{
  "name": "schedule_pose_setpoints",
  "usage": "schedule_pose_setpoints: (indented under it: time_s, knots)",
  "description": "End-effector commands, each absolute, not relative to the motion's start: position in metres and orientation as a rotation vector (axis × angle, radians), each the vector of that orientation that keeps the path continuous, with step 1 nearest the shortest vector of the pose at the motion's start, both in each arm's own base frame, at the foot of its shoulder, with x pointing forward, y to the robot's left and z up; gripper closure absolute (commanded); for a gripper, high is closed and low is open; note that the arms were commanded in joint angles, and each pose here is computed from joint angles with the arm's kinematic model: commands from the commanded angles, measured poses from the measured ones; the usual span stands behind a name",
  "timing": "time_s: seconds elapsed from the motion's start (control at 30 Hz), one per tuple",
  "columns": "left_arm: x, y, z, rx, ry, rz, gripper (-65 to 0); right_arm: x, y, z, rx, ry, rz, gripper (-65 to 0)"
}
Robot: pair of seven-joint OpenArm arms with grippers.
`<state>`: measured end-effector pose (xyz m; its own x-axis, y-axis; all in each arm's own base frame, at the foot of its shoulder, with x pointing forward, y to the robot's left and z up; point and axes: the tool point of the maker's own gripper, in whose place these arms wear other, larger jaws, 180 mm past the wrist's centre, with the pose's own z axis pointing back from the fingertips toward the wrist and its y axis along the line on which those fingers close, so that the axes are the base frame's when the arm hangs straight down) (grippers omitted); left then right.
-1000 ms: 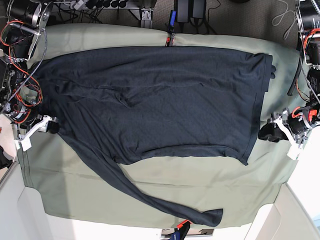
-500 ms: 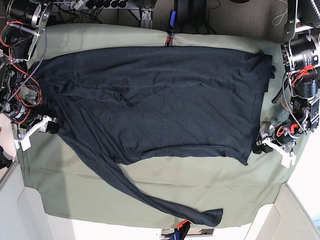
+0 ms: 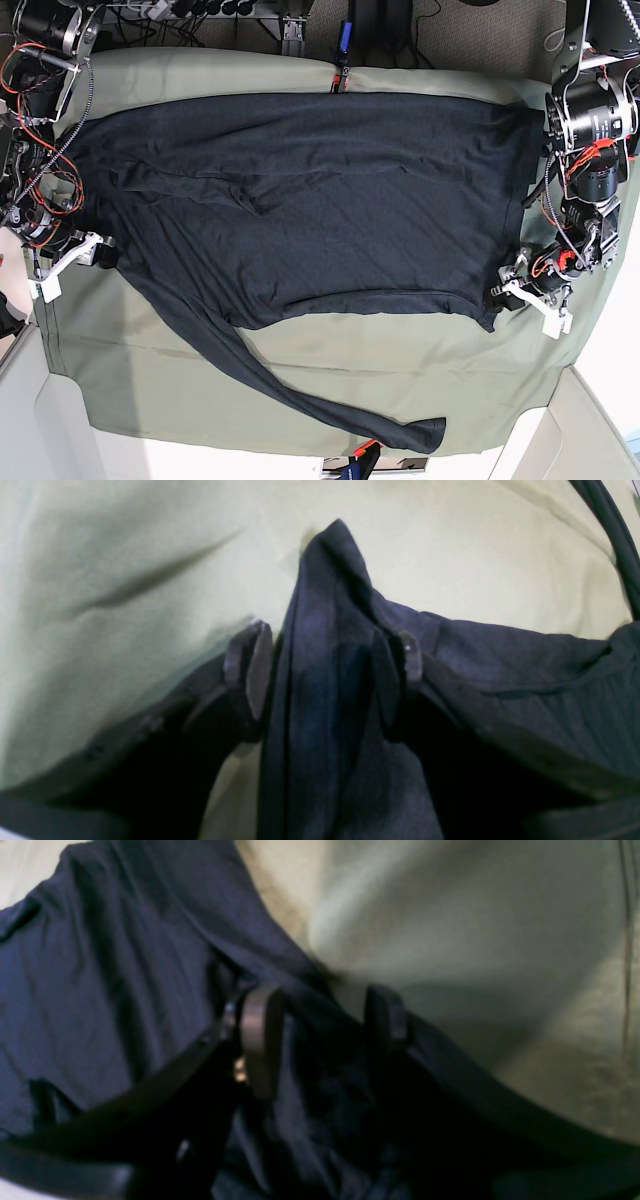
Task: Fold the T-shirt properly
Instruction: 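Move both grippers to the hem edge of the shirt and grasp it, then fold the hem edge with both grippers over toward the first fold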
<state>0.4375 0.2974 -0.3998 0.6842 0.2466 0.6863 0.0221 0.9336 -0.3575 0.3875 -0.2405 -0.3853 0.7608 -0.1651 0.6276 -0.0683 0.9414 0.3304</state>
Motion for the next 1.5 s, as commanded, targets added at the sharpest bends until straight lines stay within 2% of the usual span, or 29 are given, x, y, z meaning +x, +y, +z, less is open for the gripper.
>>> schedule_pose_setpoints:
  time_s: [0.0,0.3,0.37,0.4,0.53,0.57,0.9,1.03,1.27,1.47]
  knots:
    - [0.450,0.302,-0.381,-0.355,-0.855,0.121,-34.8,0.402,-0.246,-0.365,0.349,-0.776,-0.052,-26.9]
    - [0.456,0.293,-0.379,-0.373,-0.875,0.120,-34.7,0.398,-0.245,-0.368,0.352,-0.752,-0.048,-26.9]
    - [0.458,0.293,-0.377,-0.373,-0.883,0.121,-32.0,0.398,-0.245,-0.368,0.352,-0.748,-0.047,-26.0]
    - [0.459,0.293,-0.376,-0.373,-0.890,0.121,-27.5,0.398,-0.245,-0.369,0.349,-0.746,-0.046,-22.9]
    - [0.467,0.294,-0.362,-0.386,-0.981,0.116,-2.8,0.397,-0.246,-0.369,0.342,-0.743,-0.044,0.0]
    - [0.470,0.296,-0.358,-0.385,-1.004,0.120,0.0,0.397,-0.246,-0.369,0.342,-0.743,-0.044,0.0]
    - [0.490,0.304,-0.320,-0.359,-1.096,0.082,0.0,0.403,-0.247,-0.360,0.336,-0.785,-0.040,0.0]
    - [0.486,0.305,-0.314,-0.316,-1.064,0.013,0.0,0.402,-0.248,-0.353,0.325,-0.796,-0.027,0.0]
    - [0.447,0.314,-0.318,-0.207,-1.051,-0.131,0.0,0.376,-0.244,-0.343,0.283,-0.833,0.036,0.0]
    - [0.397,0.297,-0.324,-0.101,-1.021,-0.350,0.0,0.347,-0.261,-0.342,0.229,-0.851,0.015,0.0]
